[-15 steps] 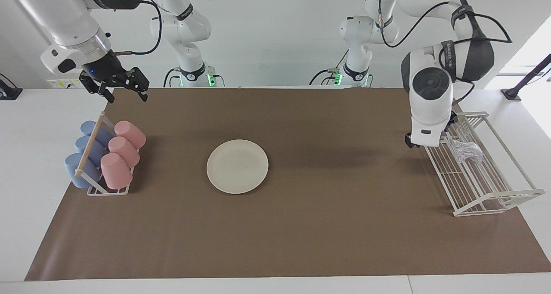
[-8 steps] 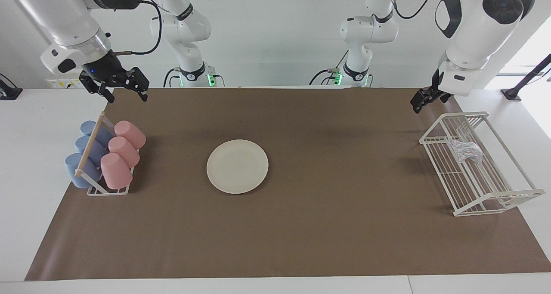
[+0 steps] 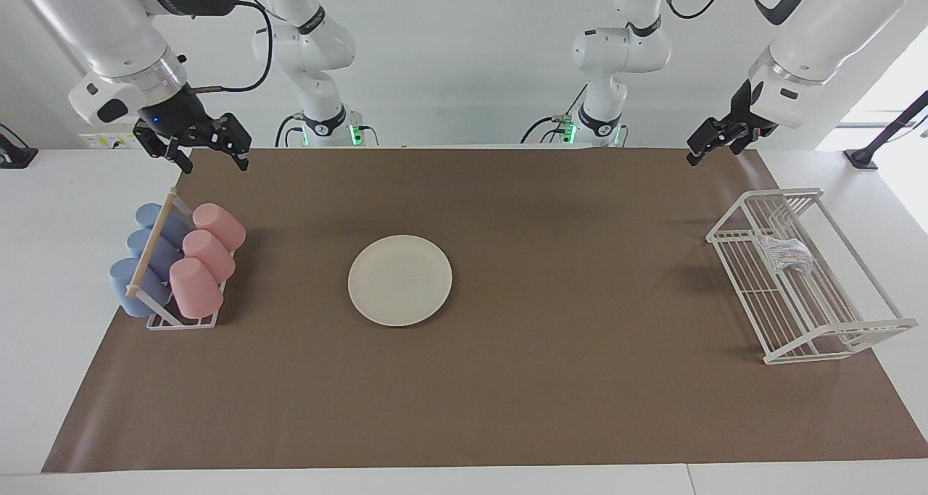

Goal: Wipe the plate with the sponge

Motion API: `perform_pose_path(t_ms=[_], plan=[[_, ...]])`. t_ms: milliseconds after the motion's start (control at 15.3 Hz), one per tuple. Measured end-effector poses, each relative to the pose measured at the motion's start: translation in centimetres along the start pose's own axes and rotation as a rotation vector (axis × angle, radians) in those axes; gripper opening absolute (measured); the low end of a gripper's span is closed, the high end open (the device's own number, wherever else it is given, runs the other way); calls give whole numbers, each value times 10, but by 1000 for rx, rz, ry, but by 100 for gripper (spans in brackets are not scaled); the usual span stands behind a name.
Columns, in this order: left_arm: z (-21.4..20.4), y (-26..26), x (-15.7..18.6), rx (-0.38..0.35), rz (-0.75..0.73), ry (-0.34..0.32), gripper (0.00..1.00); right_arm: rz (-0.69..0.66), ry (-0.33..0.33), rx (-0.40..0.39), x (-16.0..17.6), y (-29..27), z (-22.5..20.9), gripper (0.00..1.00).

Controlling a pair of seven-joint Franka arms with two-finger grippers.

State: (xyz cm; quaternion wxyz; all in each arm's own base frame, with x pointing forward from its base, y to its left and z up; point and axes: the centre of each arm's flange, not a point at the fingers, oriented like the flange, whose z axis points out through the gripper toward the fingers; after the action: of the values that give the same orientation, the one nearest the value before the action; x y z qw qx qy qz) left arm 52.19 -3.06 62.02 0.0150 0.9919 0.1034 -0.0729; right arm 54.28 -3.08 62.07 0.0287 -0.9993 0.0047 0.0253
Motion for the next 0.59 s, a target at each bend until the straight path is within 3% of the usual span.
perform_pose_path(t_ms=[587], plan=[[1,10,14,6,30,1,100,0,0,0,0,0,0,100]])
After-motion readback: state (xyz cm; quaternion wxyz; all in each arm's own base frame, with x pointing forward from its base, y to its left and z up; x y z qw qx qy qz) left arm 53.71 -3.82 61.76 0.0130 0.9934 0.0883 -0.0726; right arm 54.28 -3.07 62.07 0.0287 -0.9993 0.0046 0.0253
